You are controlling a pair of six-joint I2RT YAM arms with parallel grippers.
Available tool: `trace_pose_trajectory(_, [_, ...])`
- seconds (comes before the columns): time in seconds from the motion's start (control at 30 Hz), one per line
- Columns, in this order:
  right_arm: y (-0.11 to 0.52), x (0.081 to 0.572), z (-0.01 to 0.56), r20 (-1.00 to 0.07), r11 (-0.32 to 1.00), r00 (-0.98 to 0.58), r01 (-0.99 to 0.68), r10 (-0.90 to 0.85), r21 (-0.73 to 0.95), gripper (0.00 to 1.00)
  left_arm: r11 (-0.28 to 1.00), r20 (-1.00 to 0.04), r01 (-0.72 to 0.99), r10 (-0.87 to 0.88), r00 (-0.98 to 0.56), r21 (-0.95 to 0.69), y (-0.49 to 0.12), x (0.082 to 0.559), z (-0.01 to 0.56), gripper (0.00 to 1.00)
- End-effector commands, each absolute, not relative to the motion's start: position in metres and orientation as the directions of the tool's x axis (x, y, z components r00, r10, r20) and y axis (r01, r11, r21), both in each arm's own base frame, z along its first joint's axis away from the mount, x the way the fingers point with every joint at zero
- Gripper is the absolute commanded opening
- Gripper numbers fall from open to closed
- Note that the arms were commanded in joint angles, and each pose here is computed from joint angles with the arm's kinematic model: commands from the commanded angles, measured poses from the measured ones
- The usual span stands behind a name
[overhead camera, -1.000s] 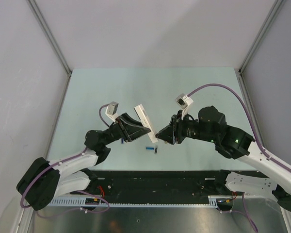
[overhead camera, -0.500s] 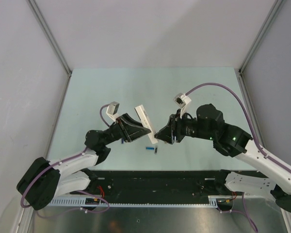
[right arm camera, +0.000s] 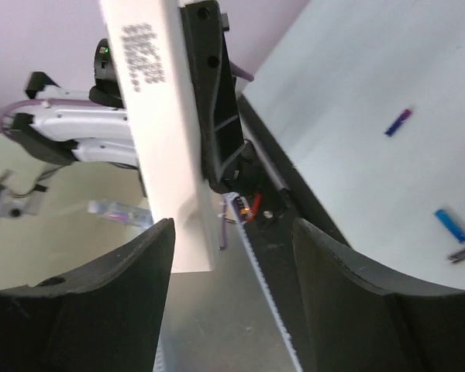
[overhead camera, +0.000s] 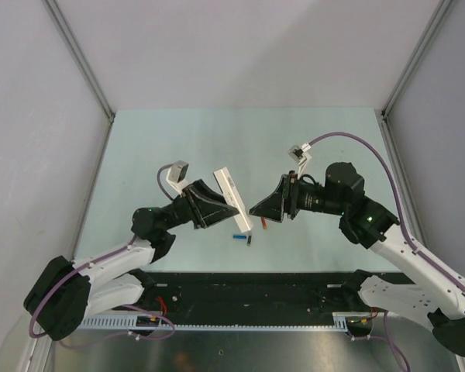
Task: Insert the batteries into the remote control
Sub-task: Remove the battery cover from the remote control.
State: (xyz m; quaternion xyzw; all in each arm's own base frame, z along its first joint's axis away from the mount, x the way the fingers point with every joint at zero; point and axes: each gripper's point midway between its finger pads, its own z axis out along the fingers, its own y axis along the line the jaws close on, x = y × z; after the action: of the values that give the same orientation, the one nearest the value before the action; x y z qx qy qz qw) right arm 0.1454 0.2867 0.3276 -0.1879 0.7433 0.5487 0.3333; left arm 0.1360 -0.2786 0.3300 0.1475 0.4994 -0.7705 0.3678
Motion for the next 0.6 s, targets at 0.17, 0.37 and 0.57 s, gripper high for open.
trace_pose_trajectory(0.17, [0.29, 0.113, 0.386, -0.602, -0.137, -0.789, -0.615, 0.126, 0.777, 0.72, -0.323, -0.696, 0.935, -0.639, -0.328, -0.144, -0.238, 0.084, 0.429, 0.0])
trace_pose_trajectory(0.37, [0.277, 0.114, 0.401, -0.529, -0.261, -0.831, -0.556, 0.171, 0.789, 0.73, -0.274, -0.675, 0.954, -0.682, -0.283, -0.124, -0.236, 0.092, 0.434, 0.0])
trace_pose_trajectory(0.57, [0.269, 0.114, 0.418, -0.461, -0.41, -0.859, -0.512, 0.224, 0.755, 0.74, -0.176, -0.629, 0.983, -0.76, -0.163, -0.042, -0.227, 0.097, 0.451, 0.0])
